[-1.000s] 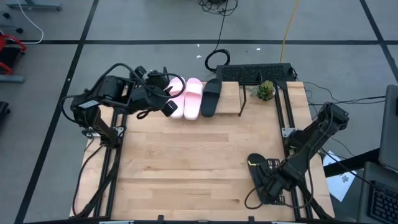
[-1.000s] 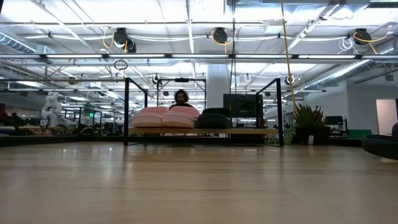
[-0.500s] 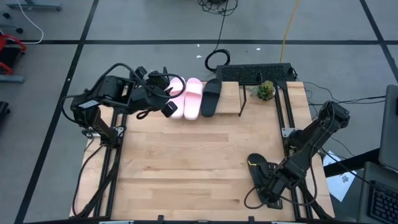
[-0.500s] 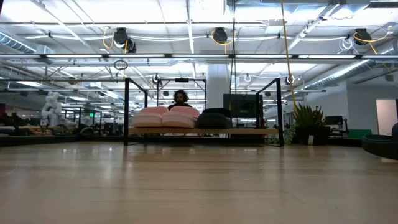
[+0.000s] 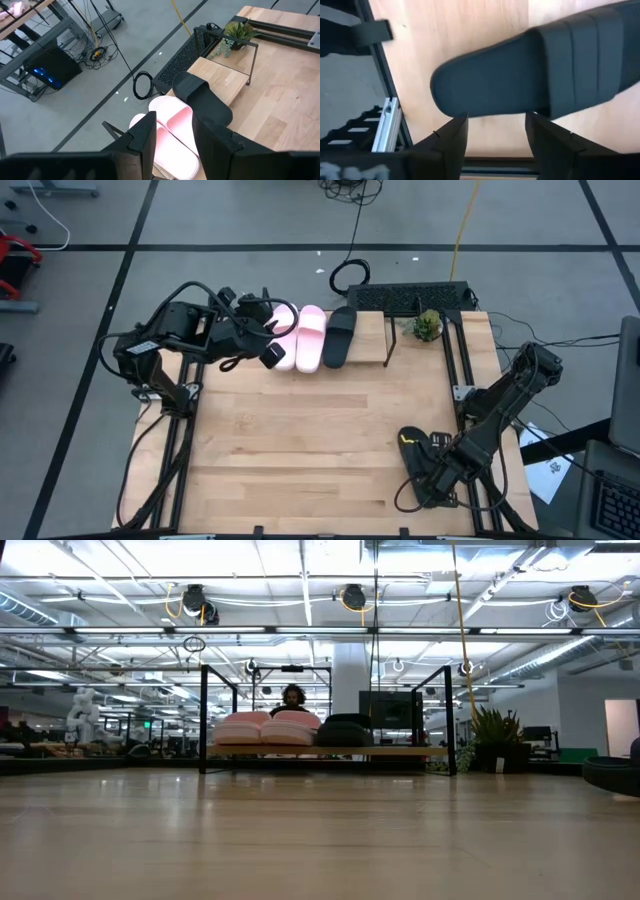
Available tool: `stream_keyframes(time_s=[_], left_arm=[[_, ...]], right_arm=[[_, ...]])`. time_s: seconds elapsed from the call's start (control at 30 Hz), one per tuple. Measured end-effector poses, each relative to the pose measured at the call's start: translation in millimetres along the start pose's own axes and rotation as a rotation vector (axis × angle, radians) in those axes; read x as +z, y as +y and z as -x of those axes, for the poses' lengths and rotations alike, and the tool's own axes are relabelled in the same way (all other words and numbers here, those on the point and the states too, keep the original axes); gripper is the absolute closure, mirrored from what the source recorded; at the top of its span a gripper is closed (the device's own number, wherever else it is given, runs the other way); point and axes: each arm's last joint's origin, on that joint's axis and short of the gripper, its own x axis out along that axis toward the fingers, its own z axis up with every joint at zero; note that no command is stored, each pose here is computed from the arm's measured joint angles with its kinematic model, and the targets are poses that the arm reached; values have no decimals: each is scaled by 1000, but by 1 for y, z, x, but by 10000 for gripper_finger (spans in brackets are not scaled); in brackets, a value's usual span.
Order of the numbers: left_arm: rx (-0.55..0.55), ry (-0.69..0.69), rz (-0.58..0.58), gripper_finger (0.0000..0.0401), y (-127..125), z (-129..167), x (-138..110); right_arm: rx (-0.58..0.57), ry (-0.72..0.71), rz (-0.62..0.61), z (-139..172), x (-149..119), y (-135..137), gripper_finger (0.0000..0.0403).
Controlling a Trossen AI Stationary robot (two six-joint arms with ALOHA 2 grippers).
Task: Pick and place slides into the shelf
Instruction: Put the black slipper on the shelf
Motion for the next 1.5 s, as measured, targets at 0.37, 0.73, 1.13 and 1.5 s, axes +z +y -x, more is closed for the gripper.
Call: stream_keyframes(time_s=[0.37,0.73,1.13,1.5], left_arm=[[0,0,3,272,0,0,0],[0,0,7,272,0,0,0],[-7,3,7,272,0,0,0],[2,-1,0,272,0,0,0]], right_arm=[[49,-104,46,1,7,7,195],[-146,-115,113,-20,8,8,195],[-455,-212,127,-16,0,21,195],[-470,-144,150,-38,4,26,195]])
